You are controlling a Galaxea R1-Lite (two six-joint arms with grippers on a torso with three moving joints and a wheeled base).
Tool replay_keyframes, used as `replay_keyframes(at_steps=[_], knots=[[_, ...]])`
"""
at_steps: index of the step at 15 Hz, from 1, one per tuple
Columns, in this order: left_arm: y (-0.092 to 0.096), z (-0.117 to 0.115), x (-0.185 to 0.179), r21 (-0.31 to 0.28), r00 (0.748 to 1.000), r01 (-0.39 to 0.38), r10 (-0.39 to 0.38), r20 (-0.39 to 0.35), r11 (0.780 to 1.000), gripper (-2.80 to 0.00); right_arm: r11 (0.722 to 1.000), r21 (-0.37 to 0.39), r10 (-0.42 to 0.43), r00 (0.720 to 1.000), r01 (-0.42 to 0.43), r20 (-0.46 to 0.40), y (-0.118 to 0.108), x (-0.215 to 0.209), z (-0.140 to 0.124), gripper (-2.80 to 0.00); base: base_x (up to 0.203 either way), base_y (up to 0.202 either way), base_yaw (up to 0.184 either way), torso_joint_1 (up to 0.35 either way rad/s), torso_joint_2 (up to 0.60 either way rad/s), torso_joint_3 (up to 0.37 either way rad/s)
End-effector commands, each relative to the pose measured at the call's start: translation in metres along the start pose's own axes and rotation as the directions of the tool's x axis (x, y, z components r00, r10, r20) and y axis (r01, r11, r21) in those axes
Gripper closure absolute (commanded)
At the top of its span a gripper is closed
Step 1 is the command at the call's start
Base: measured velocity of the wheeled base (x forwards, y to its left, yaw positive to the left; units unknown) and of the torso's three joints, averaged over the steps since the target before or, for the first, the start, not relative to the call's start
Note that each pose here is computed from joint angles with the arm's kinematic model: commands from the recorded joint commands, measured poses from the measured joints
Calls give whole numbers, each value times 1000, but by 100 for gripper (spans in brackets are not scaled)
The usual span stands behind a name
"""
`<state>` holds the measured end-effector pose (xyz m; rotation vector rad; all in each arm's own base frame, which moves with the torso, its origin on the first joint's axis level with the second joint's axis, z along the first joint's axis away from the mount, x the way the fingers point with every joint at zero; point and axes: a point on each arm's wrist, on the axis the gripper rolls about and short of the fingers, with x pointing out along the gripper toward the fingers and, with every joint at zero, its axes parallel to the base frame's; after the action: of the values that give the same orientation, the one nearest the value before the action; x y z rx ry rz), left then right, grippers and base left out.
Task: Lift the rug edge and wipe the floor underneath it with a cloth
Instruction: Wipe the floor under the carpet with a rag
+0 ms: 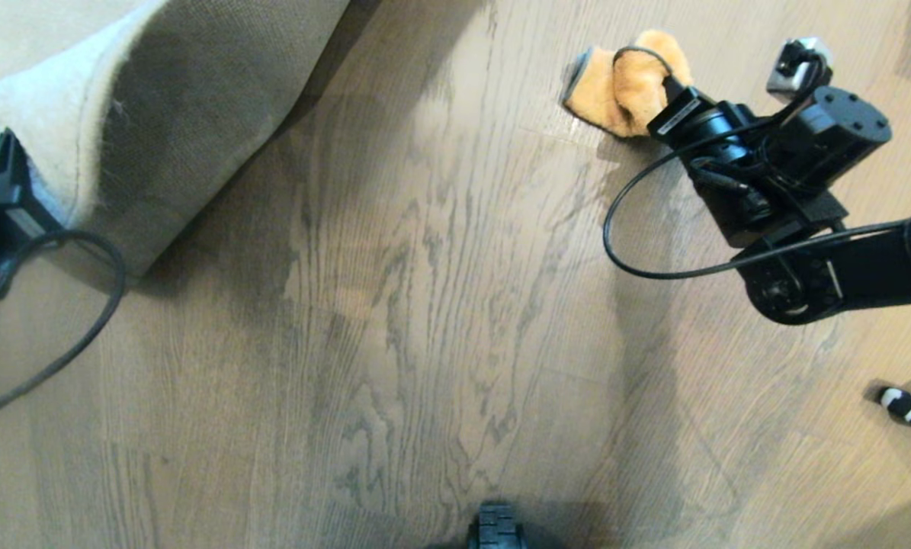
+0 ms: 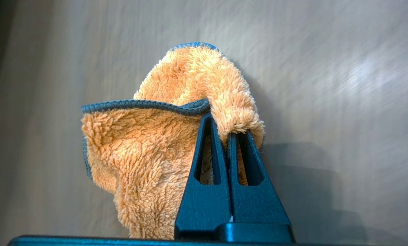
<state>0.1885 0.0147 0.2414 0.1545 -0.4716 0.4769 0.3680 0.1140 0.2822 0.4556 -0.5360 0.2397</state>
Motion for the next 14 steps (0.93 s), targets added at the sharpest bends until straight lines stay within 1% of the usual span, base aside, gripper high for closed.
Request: replay_keyframes(at_steps=[1, 3, 5, 8, 11, 14], knots=[[1, 4, 0, -16, 999, -14, 14, 39, 1000, 0, 999, -42, -23, 996, 26, 82, -10, -1, 43, 0, 0, 0, 0, 0, 0, 0], [1, 3, -1, -16, 999, -11, 12, 36, 1000, 0, 995, -98, -12, 995, 22, 98, -20, -4, 66, 0, 0, 0, 0, 0, 0, 0], [1, 3, -1, -17, 999, -9, 10, 34, 1000, 0, 986, -165, 12, 997, 2, 83, -34, -10, 86, 0, 0, 0, 0, 0, 0, 0], [0, 3, -1, -18, 999, -7, 7, 34, 1000, 0, 963, -265, 42, 999, -36, 20, -57, -28, 107, 0, 0, 0, 0, 0, 0, 0], [0, 3, -1, -18, 999, -6, 7, 33, 1000, 0, 936, -342, 61, 996, -79, -63, -77, -58, 125, 0, 0, 0, 0, 0, 0, 0], [0, 2, -1, -18, 999, -5, 5, 32, 1000, 0, 909, -408, 29, 988, -90, -153, -105, -95, 137, 0, 0, 0, 0, 0, 0, 0]])
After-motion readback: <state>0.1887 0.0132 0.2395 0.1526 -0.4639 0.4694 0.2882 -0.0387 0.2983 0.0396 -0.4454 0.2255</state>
